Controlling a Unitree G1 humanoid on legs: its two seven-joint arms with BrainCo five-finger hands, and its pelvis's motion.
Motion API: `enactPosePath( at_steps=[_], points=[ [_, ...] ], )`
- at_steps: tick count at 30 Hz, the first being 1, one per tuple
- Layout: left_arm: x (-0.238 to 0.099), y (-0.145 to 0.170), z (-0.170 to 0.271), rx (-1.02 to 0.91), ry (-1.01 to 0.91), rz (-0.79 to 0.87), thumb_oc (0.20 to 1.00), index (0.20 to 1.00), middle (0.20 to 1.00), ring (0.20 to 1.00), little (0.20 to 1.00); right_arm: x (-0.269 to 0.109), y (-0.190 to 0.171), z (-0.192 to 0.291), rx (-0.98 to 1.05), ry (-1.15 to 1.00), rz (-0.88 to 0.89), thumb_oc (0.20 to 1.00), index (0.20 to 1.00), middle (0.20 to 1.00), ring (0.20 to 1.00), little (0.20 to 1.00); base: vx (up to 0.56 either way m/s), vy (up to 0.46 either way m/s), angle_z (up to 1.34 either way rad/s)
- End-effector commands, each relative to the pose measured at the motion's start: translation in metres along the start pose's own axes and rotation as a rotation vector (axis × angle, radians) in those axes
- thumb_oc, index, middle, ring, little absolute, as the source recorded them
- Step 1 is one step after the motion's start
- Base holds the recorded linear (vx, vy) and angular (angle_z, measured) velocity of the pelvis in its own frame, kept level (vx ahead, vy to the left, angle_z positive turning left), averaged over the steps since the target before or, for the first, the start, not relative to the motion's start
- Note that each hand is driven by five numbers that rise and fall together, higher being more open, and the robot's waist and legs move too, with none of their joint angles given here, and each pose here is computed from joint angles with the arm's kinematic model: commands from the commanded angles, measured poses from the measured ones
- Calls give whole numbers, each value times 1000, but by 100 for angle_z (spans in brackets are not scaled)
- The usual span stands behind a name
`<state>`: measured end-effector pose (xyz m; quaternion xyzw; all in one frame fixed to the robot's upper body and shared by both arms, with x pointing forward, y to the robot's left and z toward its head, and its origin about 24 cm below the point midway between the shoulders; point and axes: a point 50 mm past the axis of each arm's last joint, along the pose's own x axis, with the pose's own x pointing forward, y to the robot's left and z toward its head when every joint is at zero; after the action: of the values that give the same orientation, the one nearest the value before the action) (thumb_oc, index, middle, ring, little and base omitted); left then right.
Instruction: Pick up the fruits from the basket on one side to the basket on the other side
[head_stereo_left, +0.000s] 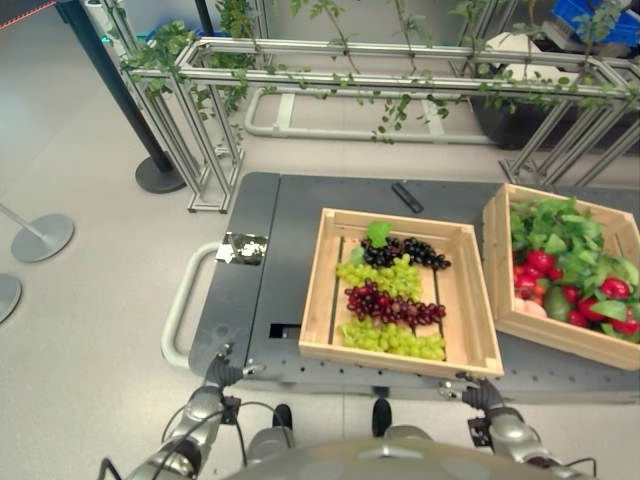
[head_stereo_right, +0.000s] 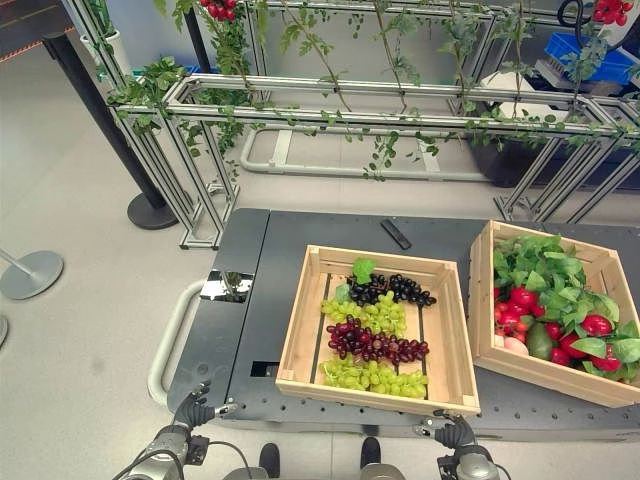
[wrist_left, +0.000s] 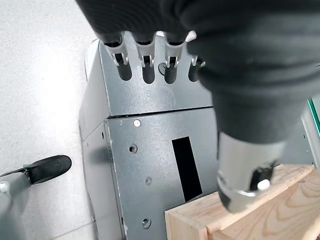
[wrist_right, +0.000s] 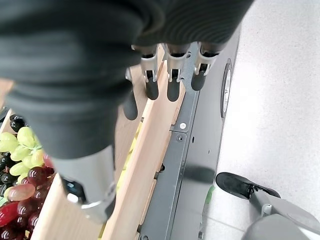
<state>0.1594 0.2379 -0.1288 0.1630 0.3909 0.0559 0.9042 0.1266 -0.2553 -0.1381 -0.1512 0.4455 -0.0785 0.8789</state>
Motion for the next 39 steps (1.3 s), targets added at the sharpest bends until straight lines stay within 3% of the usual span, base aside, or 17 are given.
enactPosePath(
  at_steps=[1,39],
  points=[
    [7,8,18,45,-56,11,1000,1000,1000,1000,1000,8,1,29,-30,-88,7,1000,1000,1000,1000,1000,0,0,0],
    [8,6,26,6,-89,22,1000,1000,1000,1000,1000,7,7,25,-34,-73,15,1000,1000,1000,1000,1000,0,0,0]
  ],
)
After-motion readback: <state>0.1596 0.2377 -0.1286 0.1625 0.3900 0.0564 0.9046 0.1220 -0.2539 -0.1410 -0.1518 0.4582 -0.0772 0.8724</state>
